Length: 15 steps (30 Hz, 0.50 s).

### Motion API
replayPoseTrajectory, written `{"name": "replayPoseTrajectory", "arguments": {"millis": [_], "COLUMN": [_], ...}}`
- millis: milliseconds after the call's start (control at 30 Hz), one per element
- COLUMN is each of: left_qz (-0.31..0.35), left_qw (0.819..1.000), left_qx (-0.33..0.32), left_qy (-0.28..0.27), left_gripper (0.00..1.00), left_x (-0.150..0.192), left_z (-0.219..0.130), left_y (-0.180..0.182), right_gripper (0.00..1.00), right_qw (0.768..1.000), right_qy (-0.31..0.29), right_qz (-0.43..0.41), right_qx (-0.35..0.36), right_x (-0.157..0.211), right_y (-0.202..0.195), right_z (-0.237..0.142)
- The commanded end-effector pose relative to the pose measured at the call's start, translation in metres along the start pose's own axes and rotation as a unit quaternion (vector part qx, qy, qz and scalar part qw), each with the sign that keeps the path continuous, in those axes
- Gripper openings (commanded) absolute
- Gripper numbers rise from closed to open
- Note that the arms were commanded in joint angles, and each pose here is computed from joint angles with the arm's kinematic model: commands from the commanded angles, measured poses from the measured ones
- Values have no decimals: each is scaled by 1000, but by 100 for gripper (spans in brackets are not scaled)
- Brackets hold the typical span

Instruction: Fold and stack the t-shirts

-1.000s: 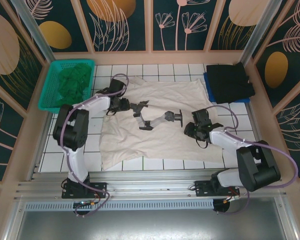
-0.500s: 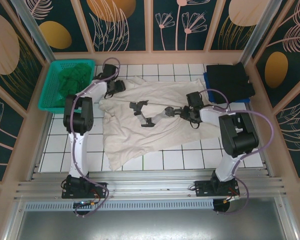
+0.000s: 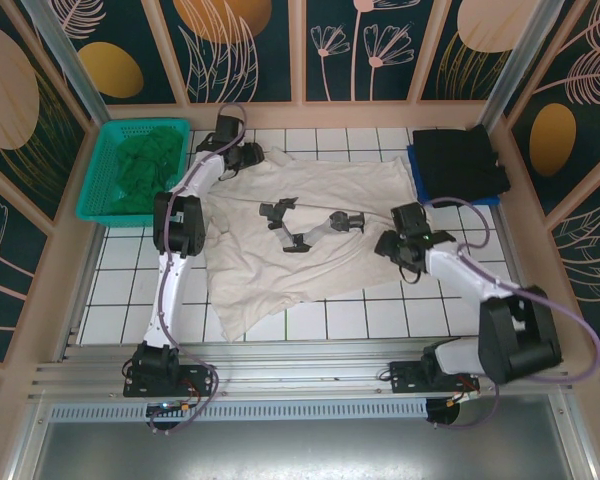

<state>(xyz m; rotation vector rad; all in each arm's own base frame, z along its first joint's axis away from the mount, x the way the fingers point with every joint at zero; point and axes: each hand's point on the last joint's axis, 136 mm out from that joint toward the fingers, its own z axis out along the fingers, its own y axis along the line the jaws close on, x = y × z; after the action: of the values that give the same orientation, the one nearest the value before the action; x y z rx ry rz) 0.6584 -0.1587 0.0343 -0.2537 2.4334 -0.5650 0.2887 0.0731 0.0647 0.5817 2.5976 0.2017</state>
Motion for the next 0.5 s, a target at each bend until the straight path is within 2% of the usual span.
{"name": "replayPoseTrajectory", "arguments": {"millis": [0, 100, 300, 467], "left_qz": [-19, -31, -37, -29], "left_qw": [1000, 999, 998, 995], "left_qx": [13, 33, 45, 69], "left_qy": [3, -9, -29, -59], "left_gripper": [46, 46, 46, 52], "left_x": [0, -9, -29, -55], "left_z": [12, 11, -2, -28], "left_y": [19, 20, 22, 0], "right_gripper": [67, 65, 50, 50], "right_qw": [997, 997, 997, 998], "right_qy": [42, 36, 4, -12], "right_qz": [56, 72, 67, 56], "right_qx": [28, 3, -22, -36], "right_x": [46, 52, 20, 2], "right_y": [-34, -32, -3, 18], "right_z": [4, 12, 8, 11]}}
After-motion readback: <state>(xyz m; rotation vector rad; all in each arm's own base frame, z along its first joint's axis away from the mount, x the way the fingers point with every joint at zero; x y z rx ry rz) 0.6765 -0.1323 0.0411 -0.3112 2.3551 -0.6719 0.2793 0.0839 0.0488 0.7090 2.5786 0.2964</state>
